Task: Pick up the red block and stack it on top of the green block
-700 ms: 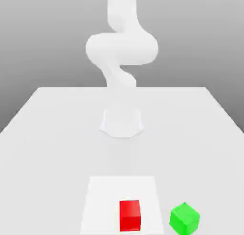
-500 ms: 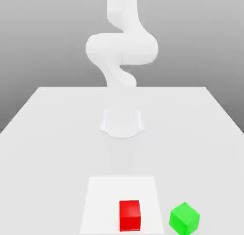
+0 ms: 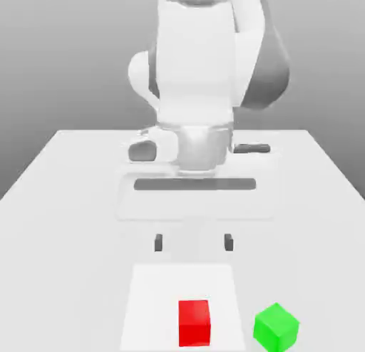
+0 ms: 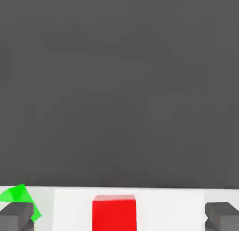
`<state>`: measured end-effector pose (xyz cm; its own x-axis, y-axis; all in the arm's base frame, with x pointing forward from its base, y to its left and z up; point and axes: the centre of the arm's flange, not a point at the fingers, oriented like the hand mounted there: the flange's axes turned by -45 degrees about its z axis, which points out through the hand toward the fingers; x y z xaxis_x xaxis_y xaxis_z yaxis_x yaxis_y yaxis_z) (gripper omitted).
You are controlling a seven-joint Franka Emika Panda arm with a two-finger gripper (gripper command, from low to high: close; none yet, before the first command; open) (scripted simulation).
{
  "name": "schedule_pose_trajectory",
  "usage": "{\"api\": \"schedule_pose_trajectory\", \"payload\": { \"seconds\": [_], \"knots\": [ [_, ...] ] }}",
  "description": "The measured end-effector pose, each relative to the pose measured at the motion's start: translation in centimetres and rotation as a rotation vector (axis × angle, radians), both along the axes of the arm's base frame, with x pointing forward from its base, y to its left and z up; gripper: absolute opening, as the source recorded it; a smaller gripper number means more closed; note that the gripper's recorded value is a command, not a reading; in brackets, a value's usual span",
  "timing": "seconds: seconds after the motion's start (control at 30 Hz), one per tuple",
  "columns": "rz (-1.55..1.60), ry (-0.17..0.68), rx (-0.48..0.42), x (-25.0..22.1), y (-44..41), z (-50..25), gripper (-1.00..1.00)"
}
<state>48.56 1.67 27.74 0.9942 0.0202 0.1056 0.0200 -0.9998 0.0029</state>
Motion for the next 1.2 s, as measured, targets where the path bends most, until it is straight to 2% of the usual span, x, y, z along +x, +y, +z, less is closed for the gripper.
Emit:
{"api": "schedule_pose_trajectory", "payload": {
  "seconds": [0.1,0.27,0.3,0.53,0.7,1.13,1.2],
  "knots": [
    [0.003,0.082,0.000,-1.2,0.1,-5.5,0.00],
    [0.005,0.106,0.001,-1.6,0.2,-12.3,0.00],
    [0.004,0.106,0.001,-1.6,0.2,-13.0,-1.00],
    [0.004,0.106,0.000,-1.6,0.2,-12.9,-1.00],
    [0.003,0.106,0.001,-1.6,0.3,-7.5,-1.00],
    [-0.195,0.106,0.014,-1.5,12.7,-3.4,-1.00],
    [-0.209,0.104,0.014,-1.5,13.5,-4.9,-1.00]
  ]
}}
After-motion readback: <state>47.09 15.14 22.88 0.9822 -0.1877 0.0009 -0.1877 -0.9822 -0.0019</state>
